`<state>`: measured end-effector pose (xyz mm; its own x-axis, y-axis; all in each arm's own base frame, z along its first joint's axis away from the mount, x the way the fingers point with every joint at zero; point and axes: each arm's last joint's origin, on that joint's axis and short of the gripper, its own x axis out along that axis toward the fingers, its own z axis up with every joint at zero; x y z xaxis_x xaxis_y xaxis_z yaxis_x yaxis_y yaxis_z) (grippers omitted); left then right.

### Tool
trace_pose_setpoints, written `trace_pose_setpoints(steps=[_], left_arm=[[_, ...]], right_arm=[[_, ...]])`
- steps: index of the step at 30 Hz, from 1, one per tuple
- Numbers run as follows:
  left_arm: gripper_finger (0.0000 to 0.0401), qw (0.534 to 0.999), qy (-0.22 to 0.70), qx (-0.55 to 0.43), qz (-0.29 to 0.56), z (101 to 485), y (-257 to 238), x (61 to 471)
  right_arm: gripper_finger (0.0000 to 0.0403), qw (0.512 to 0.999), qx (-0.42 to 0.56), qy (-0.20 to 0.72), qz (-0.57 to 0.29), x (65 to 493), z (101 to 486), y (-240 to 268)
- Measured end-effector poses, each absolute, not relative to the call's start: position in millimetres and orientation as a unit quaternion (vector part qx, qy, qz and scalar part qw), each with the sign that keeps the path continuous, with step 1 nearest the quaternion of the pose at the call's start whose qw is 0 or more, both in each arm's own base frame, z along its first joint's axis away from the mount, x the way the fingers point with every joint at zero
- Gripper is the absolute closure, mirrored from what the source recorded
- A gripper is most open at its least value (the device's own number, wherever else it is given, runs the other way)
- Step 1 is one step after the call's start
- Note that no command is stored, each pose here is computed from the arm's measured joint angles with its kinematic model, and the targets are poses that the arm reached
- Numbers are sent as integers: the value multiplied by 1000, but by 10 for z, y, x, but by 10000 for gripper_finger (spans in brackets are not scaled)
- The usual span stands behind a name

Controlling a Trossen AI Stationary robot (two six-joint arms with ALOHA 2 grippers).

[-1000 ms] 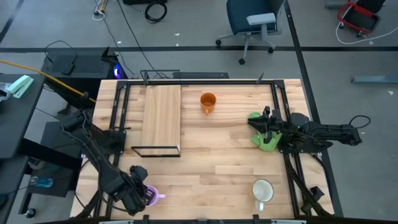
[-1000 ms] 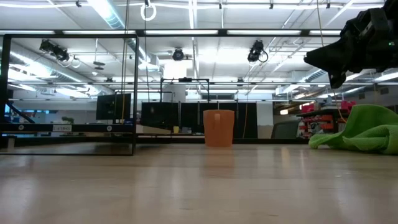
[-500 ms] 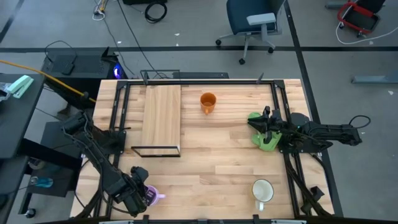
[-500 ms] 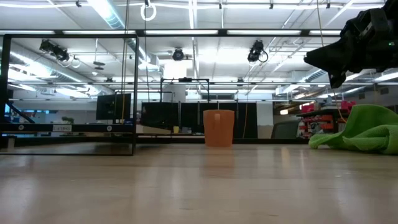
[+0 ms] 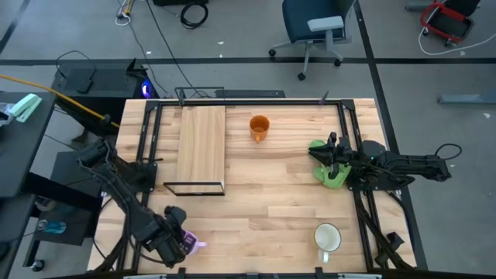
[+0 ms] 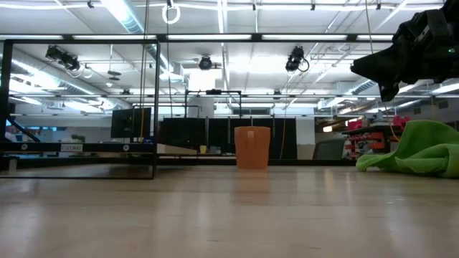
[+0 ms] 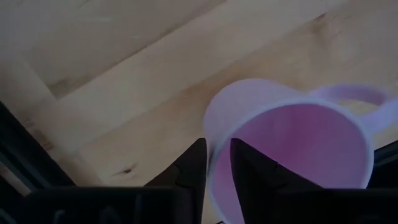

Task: Stack small to large cups/mugs on shelf
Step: Put the pink mug on the shelf

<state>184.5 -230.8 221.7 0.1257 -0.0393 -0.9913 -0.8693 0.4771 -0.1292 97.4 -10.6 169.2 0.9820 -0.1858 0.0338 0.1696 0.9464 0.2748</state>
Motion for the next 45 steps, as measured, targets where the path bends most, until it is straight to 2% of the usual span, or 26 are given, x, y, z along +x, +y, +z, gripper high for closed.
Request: trace_pose_setpoints(steps=[11, 17, 22, 29, 34, 40, 45], left_arm=[[388, 638, 576, -395, 325, 2219, -2302, 1855], [386, 650, 583, -383, 303, 2221, -2313, 1865], [390, 665, 581, -401, 245, 2302, -2363, 1904], [390, 686, 569, -421, 169, 2704, -2482, 2000], [390, 726, 532, -420, 110, 3142, -2520, 2082], [391, 778, 491, -377, 110, 3668, -2344, 2098], [391, 799, 475, -341, 141, 4008, -2105, 2048]], right_arm=[[326, 986, 142, -27, -81, 975, 1687, -100], [326, 985, 147, -27, -80, 975, 1688, -100], [326, 985, 147, -27, -80, 975, 1688, -100], [326, 985, 147, -27, -80, 975, 1688, -100], [326, 986, 147, -27, -80, 975, 1688, -100], [326, 986, 147, -27, -80, 975, 1687, -100], [326, 986, 147, -27, -80, 975, 1687, -100]])
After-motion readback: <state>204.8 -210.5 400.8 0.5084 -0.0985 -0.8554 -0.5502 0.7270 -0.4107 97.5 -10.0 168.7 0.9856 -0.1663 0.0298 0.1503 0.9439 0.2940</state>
